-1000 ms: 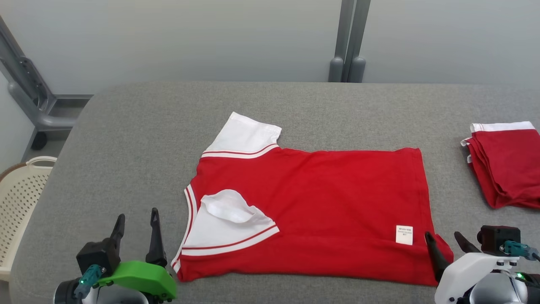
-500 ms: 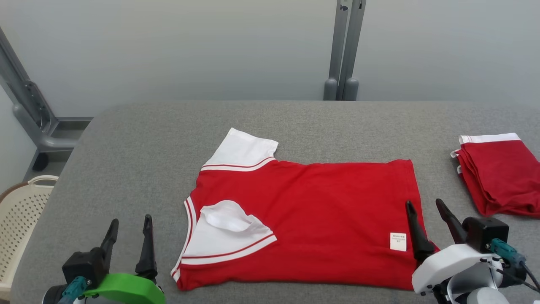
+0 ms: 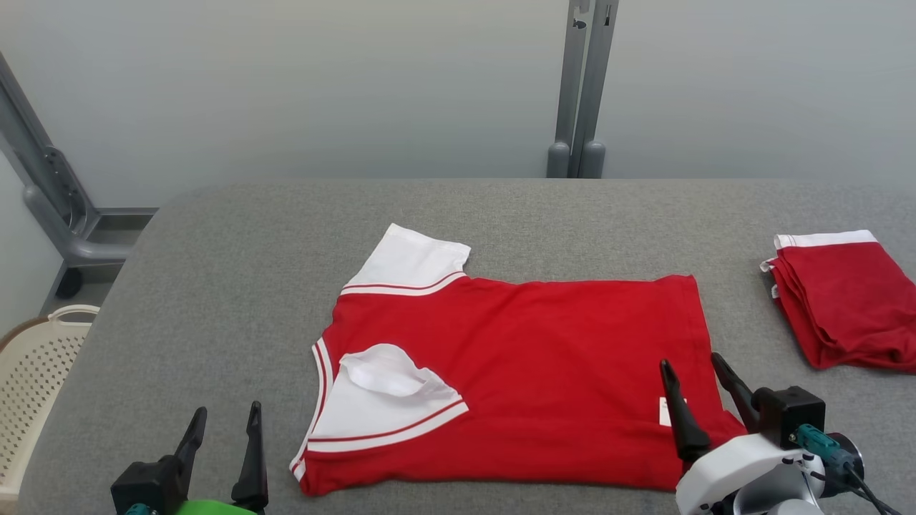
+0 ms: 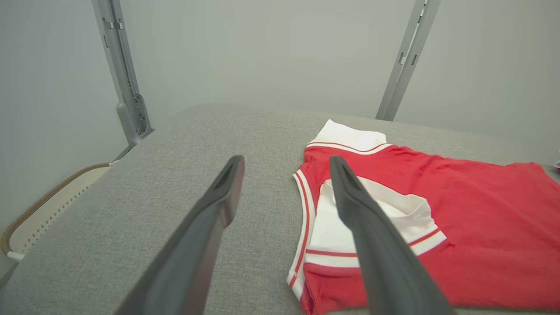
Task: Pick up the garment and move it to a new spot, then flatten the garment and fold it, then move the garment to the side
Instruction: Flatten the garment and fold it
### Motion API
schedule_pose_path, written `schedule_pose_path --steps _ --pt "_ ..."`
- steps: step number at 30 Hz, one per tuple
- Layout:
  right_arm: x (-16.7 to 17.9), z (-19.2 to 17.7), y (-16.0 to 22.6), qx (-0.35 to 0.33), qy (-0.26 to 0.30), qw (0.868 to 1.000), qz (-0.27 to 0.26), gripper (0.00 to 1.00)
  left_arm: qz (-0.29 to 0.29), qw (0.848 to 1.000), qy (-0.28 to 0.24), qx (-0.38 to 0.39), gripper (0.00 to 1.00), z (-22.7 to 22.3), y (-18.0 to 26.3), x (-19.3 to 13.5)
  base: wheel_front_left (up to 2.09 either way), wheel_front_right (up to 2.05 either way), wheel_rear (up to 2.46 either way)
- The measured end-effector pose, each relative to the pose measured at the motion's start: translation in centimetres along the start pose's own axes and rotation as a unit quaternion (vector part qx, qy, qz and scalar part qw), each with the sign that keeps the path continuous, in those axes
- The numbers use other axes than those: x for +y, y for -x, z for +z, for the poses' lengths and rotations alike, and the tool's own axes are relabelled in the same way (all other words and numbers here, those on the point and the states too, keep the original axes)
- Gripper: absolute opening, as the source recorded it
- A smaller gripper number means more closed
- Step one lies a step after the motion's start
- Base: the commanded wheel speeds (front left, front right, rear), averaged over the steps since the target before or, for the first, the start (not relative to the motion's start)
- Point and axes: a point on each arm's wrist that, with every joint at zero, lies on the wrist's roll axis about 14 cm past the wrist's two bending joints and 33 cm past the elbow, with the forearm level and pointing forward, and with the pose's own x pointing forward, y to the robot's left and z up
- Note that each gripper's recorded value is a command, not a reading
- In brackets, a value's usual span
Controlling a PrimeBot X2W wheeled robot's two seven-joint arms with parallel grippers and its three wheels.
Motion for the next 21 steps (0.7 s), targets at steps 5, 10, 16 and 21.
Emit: schedule_pose_path --steps 5,10,16,21 --pt "-0.1 -0.4 0.1 0.004 0.004 1.000 -0.002 1.00 -0.001 1.000 -0.002 0.006 1.00 -0.5 0.2 -0.1 0.00 0.00 0.00" --pt "-0.3 -0.6 0.2 0.007 0.005 1.000 -0.004 1.00 -0.001 1.000 -0.003 0.008 1.00 -0.7 0.0 -0.2 0.00 0.00 0.00" --pt "-0.4 -0.4 0.0 0.005 0.012 1.000 -0.005 1.00 -0.002 1.000 -0.009 0.014 1.00 -1.1 0.0 -0.2 0.00 0.00 0.00" --pt "-0.6 -0.6 0.0 0.010 0.010 1.000 -0.008 1.00 -0.003 1.000 -0.009 0.018 1.00 -1.3 0.0 -0.2 0.00 0.00 0.00"
